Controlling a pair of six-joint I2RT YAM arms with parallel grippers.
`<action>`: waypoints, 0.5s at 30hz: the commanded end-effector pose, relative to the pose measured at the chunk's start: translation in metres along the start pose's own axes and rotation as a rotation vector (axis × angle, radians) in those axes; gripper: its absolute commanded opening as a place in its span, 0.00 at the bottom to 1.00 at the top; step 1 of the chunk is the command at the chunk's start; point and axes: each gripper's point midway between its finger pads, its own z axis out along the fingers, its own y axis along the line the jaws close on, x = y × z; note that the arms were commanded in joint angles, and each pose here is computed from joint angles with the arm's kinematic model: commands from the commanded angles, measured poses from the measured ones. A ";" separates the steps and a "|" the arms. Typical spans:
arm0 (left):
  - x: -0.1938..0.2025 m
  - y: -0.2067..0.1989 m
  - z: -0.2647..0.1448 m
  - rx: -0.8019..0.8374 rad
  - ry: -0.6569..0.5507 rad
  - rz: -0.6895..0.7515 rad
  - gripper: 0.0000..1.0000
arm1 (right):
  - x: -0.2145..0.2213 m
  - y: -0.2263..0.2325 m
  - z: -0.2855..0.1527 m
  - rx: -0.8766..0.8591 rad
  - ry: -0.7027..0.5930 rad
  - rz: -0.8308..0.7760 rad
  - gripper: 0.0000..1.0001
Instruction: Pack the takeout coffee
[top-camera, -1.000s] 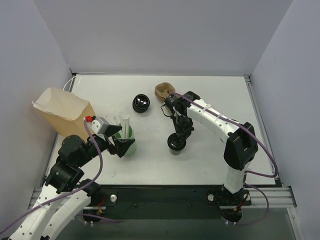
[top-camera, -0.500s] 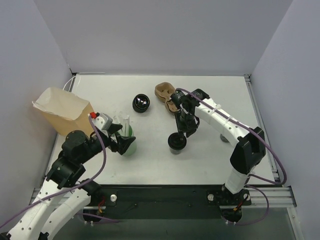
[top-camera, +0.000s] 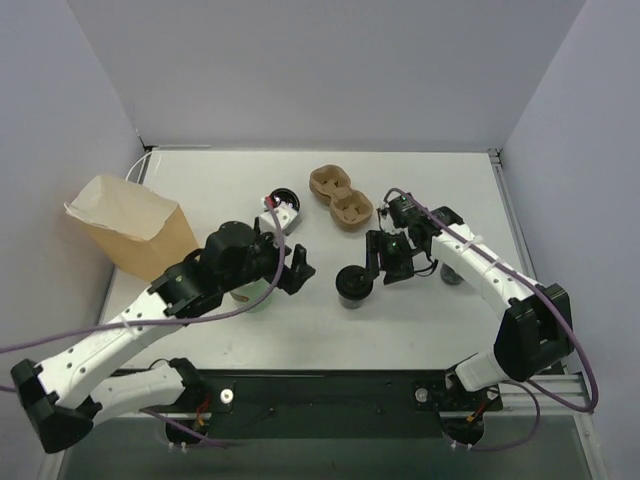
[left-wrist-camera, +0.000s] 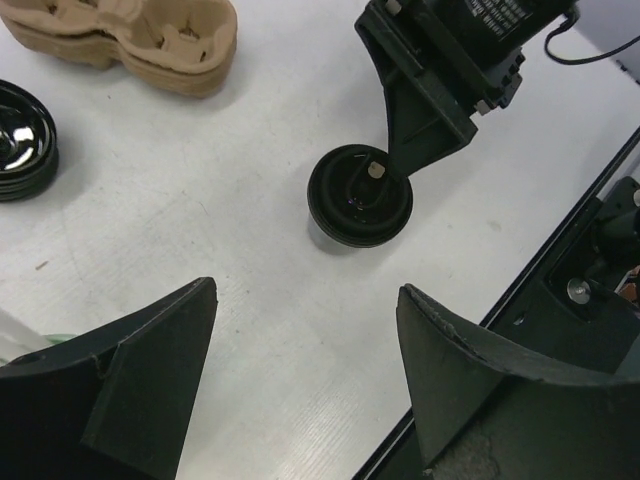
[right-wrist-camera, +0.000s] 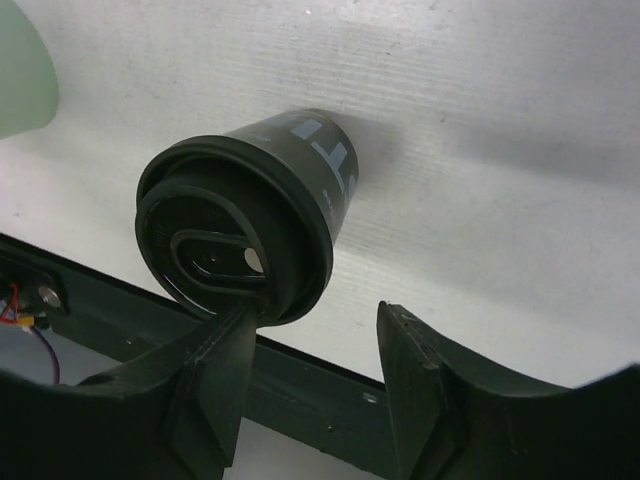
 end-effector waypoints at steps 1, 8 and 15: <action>-0.003 0.004 0.026 -0.064 0.000 -0.056 0.82 | -0.019 0.021 -0.006 -0.209 -0.119 -0.040 0.54; 0.018 -0.003 0.068 -0.037 0.036 -0.144 0.79 | -0.023 0.026 -0.004 -0.360 -0.112 -0.047 0.59; 0.035 -0.005 0.097 -0.032 0.065 -0.219 0.78 | -0.020 0.024 0.009 -0.384 -0.075 -0.063 0.56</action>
